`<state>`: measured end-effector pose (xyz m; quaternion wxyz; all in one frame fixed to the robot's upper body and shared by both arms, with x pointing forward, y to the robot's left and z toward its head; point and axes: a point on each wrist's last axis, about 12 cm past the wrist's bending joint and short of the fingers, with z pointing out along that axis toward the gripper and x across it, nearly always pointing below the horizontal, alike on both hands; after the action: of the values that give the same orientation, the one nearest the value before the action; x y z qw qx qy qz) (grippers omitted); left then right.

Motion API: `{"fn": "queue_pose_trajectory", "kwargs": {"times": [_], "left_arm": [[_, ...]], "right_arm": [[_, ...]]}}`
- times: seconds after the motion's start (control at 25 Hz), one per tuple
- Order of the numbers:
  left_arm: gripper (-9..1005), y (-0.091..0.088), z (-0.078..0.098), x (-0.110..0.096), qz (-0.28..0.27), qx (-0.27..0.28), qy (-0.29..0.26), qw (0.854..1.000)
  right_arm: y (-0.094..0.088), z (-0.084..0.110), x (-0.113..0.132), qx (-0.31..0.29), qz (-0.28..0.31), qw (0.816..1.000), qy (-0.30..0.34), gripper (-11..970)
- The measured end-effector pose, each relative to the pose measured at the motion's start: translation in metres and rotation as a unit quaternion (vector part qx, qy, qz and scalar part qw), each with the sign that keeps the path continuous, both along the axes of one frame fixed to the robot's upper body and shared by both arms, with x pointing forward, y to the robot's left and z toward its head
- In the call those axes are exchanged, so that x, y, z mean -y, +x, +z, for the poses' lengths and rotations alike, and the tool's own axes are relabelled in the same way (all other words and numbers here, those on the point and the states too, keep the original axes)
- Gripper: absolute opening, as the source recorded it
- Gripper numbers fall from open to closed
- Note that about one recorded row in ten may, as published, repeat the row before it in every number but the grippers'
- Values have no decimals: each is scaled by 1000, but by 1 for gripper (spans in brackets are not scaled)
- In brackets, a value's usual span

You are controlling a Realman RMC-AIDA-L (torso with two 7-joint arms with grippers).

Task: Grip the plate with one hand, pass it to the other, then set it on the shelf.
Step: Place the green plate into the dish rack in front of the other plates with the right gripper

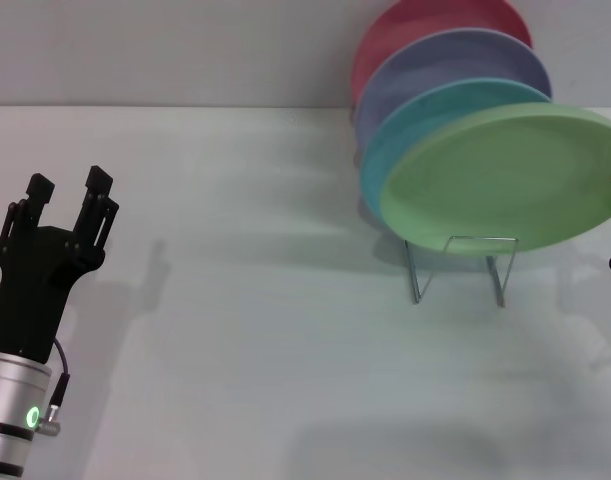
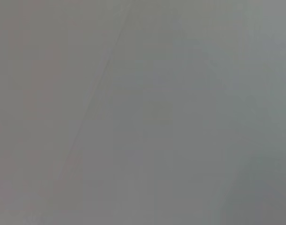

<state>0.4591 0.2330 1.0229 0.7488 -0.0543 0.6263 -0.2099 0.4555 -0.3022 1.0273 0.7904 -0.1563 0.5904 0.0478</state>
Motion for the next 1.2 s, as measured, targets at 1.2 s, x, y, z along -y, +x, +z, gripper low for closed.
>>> {"fn": "queue_pose_trajectory", "kwargs": {"times": [1.2], "left_arm": [[727,5,3,1,-5,7,3,1000]], "right_arm": [[5,-17,-7,-74,4,997,-7,121]]}}
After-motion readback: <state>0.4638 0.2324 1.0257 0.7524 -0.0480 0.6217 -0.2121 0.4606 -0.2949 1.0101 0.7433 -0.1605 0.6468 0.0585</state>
